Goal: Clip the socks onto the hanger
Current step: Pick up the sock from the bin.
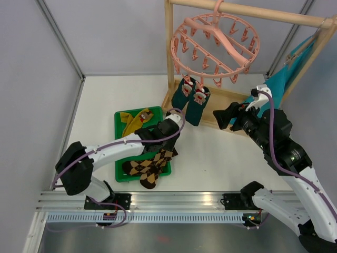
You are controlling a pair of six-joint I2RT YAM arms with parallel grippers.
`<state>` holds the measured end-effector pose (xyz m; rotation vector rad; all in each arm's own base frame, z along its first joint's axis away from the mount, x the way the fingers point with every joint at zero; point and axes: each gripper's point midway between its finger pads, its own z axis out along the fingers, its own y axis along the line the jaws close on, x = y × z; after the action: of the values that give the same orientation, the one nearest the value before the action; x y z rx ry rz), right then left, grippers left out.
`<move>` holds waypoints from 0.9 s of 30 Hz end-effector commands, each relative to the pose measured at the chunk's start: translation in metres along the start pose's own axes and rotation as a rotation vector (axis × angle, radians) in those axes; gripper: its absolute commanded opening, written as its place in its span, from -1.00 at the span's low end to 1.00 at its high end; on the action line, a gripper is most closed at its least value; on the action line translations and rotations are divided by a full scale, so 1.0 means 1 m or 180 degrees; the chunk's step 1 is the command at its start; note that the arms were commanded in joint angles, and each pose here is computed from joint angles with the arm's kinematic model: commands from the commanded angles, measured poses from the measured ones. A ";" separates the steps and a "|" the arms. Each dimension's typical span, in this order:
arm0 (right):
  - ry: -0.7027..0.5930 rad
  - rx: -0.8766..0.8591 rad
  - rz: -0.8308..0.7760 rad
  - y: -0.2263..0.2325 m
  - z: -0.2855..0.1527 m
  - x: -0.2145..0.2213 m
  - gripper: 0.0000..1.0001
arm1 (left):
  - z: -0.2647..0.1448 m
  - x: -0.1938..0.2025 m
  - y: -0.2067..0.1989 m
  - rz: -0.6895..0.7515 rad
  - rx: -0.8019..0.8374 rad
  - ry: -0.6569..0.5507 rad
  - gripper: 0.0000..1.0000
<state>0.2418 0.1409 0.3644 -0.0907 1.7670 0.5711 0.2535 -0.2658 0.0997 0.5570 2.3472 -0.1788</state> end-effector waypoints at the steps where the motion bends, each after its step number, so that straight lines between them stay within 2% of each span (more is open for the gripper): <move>1: -0.0123 0.0062 0.0023 -0.005 -0.002 -0.005 0.64 | -0.011 -0.002 0.022 0.0307 -0.0568 0.0060 0.23; 8: -0.0144 0.0033 0.0060 -0.005 -0.002 0.000 0.65 | -0.035 0.009 0.000 0.0969 -0.0921 -0.0013 0.34; 16: -0.0138 0.0004 0.0060 -0.004 -0.001 0.003 0.65 | -0.030 0.031 -0.034 0.1694 -0.1122 0.0134 0.36; 27: -0.0179 0.0003 0.0069 -0.005 -0.006 0.001 0.65 | -0.016 0.030 -0.027 0.2390 -0.1924 0.0270 0.36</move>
<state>0.2376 0.1359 0.3537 -0.0708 1.7572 0.5691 0.2051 -0.2805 0.0778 1.0632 2.0457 0.7326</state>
